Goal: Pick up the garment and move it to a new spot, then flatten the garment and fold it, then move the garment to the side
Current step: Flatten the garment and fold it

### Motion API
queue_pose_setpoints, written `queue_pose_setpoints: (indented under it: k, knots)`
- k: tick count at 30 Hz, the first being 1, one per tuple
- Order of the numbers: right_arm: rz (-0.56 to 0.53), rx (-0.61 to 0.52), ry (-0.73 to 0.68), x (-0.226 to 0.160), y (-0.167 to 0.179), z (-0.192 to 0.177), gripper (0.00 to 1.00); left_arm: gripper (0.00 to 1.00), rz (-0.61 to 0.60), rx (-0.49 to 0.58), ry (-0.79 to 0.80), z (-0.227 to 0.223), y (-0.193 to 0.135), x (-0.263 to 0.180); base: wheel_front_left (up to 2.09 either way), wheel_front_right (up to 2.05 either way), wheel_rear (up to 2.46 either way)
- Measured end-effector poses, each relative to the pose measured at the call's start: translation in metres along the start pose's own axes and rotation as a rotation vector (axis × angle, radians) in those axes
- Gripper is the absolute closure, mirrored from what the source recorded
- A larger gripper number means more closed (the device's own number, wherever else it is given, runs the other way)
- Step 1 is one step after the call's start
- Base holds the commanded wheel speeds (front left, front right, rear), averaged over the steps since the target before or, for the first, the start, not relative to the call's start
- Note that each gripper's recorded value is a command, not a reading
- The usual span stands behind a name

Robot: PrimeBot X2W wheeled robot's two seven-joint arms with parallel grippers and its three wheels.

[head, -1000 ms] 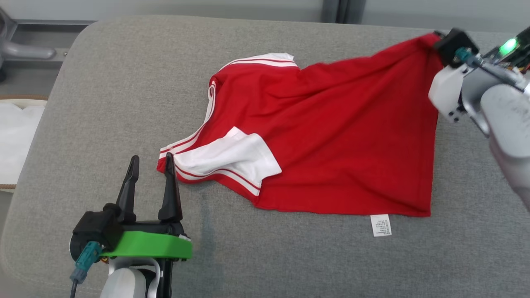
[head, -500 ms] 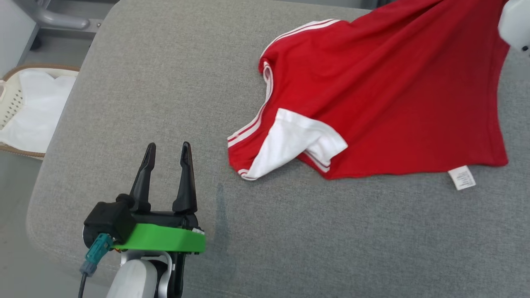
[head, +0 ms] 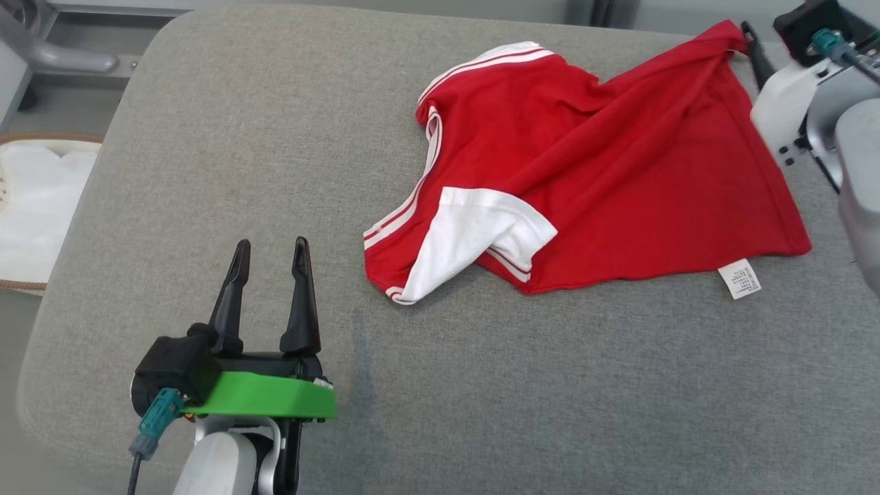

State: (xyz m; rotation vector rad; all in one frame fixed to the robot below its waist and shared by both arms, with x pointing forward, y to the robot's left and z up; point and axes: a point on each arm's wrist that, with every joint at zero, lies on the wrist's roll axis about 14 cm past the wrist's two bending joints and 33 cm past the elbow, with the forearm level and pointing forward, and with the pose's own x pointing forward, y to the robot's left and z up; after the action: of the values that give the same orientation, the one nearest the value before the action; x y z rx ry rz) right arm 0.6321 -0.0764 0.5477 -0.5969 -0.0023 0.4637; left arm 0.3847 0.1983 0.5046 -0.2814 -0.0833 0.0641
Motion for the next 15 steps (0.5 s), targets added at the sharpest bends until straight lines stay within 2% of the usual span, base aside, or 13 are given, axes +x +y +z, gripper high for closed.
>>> queue_pose_setpoints:
  k: [6,15]
  knots:
    - [0.037,0.182,-0.03,-0.022,0.042,-0.001,0.0,0.0,-0.039,-0.003,0.0,-0.001,-0.011,0.002,0.0,0.0,0.0]
    - [0.226,0.41,-0.109,-0.037,0.143,0.028,0.0,0.0,-0.063,-0.001,0.003,-0.003,-0.018,0.004,0.0,0.0,0.0]
